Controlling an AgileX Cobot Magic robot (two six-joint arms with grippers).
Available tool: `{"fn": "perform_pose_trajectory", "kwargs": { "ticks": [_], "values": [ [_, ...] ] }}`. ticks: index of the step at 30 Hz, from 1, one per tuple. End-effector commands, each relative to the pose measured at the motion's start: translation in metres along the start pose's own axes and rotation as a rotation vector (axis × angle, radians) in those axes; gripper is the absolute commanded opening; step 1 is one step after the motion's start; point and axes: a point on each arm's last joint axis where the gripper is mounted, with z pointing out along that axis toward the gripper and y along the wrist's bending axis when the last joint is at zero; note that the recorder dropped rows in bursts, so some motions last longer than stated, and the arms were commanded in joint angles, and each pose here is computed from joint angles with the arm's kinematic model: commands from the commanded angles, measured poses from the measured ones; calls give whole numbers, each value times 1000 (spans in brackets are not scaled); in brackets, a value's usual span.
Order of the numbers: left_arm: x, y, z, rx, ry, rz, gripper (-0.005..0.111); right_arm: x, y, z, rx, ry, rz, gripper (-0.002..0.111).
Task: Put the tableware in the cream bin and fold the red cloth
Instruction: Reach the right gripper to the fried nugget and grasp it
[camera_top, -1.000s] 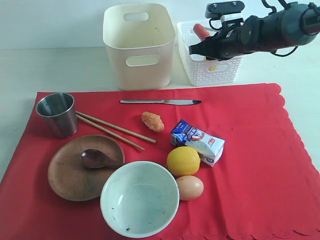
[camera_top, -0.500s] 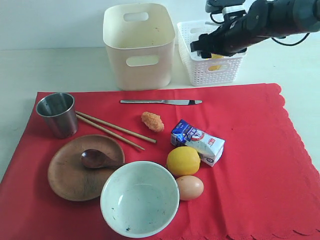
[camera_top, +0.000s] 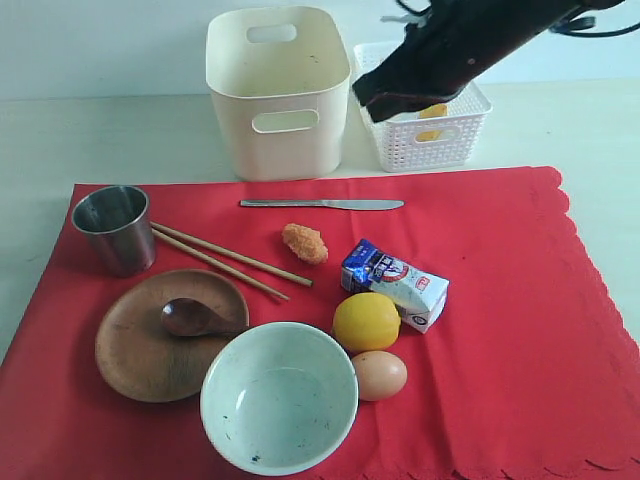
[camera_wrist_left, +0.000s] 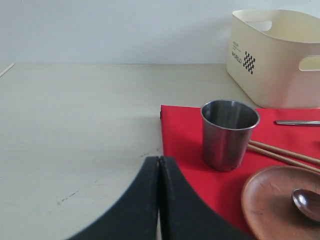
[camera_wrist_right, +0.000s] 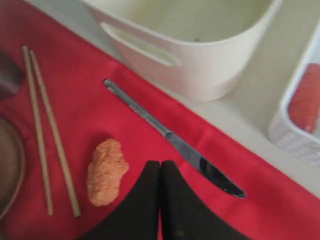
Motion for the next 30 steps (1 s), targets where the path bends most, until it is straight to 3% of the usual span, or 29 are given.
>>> {"fn": "perform_pose_trajectory", "kwargs": {
  "ticks": [1,6,10,15,18,30],
  "values": [
    [0,0,0,-4,-8,4,0,1,42,19,-67,26,-94,0],
    [0,0,0,-4,-8,4,0,9,68,46,-75,86,-168,6],
    [0,0,0,-4,-8,4,0,19,81,68,-31,158,-214,27],
    [0,0,0,-4,-8,4,0,28,78,89,44,206,-236,59],
    [0,0,0,-4,-8,4,0,35,75,98,47,237,-245,71],
    [0,0,0,-4,-8,4,0,40,66,125,79,192,-304,72]
  ]
}}
